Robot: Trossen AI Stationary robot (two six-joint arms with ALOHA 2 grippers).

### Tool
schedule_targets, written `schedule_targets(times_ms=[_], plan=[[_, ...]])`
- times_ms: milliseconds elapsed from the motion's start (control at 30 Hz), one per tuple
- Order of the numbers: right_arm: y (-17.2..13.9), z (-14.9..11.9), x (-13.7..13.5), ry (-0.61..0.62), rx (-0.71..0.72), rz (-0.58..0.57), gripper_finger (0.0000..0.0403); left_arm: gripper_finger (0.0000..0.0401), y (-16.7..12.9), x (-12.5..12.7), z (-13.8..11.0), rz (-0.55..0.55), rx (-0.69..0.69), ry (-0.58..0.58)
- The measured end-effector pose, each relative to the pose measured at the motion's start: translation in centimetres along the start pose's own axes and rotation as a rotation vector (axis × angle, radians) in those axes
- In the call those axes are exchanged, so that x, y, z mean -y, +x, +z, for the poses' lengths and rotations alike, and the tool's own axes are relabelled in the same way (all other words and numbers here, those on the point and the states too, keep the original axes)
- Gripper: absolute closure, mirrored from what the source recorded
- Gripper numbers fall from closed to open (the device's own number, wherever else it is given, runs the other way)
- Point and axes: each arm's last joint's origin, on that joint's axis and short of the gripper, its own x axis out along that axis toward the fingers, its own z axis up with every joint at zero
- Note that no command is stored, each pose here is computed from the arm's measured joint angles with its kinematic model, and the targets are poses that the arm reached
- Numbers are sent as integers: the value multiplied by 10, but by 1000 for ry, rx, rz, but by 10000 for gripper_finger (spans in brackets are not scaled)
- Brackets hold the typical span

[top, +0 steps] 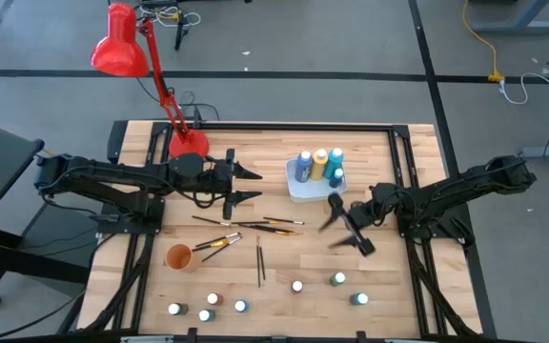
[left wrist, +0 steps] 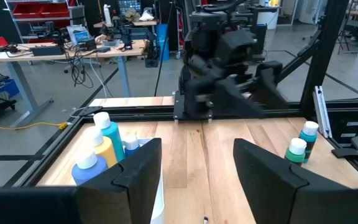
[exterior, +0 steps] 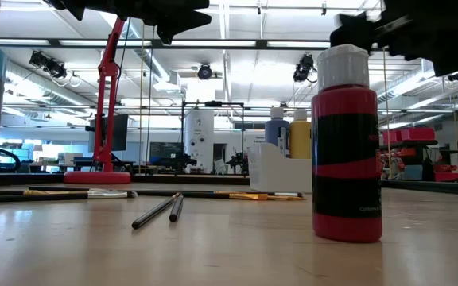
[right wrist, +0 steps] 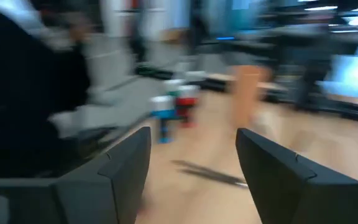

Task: Pick & Place Paint Supplies
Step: Put the small green paint bottle into the white bin

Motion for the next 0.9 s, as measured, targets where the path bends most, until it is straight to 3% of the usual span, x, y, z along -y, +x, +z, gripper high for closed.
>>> schedule_targets(times_ms=[100, 200, 467, 633, 900], plan=[[4, -6, -10, -40, -33, 173, 171, 191, 0, 0, 0, 0, -1, 0], [10, -13, -18, -132, -44, 275, 180, 191, 0, 0, 0, 0, -1, 0], [27, -38, -31, -190, -128, 341, 190, 191, 0, 0, 0, 0, -2, 0], [32, -51, -36, -141, -187, 375, 191, 191, 0, 0, 0, 0, -2, 1], [41, -63, -43, -209, -181, 420, 191, 191, 0, 0, 0, 0, -2, 3]])
